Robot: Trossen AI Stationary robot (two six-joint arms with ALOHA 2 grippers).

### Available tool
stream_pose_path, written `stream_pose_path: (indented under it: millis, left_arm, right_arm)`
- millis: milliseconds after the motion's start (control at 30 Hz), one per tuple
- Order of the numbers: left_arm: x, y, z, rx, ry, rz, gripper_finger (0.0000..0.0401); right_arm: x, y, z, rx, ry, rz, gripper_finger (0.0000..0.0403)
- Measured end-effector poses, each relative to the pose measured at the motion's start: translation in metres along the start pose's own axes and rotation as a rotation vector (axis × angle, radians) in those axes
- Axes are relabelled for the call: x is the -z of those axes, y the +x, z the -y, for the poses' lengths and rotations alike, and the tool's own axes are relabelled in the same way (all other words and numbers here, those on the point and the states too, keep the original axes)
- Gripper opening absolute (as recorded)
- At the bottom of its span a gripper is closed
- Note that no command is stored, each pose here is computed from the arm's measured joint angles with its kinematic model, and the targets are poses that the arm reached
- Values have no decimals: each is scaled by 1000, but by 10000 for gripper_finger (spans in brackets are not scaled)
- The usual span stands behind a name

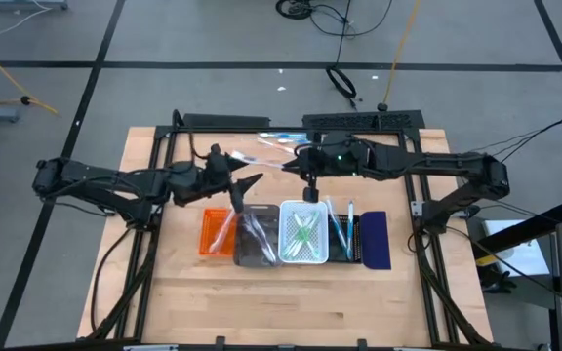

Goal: Pick & Place Toothbrushes
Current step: Put the orange toothbrush into the orange bin

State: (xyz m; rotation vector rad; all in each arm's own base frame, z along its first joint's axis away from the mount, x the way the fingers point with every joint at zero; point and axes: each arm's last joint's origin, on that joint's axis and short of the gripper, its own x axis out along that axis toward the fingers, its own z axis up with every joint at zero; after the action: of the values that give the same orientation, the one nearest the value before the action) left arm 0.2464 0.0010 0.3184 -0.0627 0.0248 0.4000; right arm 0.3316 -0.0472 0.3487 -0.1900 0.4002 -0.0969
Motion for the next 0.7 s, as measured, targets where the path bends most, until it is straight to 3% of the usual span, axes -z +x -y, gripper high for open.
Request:
stream_pose_path:
  millis: [200, 567, 700]
  left_arm:
    - [-8, -4, 8, 37, 51, 83, 230]
    - [-10, -5, 10, 46, 51, 99, 228]
    - [-11, -5, 11, 52, 53, 111, 183]
  right_arm:
    - [-5, 0, -10, -18, -11, 37, 7]
    - [-11, -1, -24, -55, -32, 78, 7]
    - [-11, -1, -24, -54, -32, 78, 7]
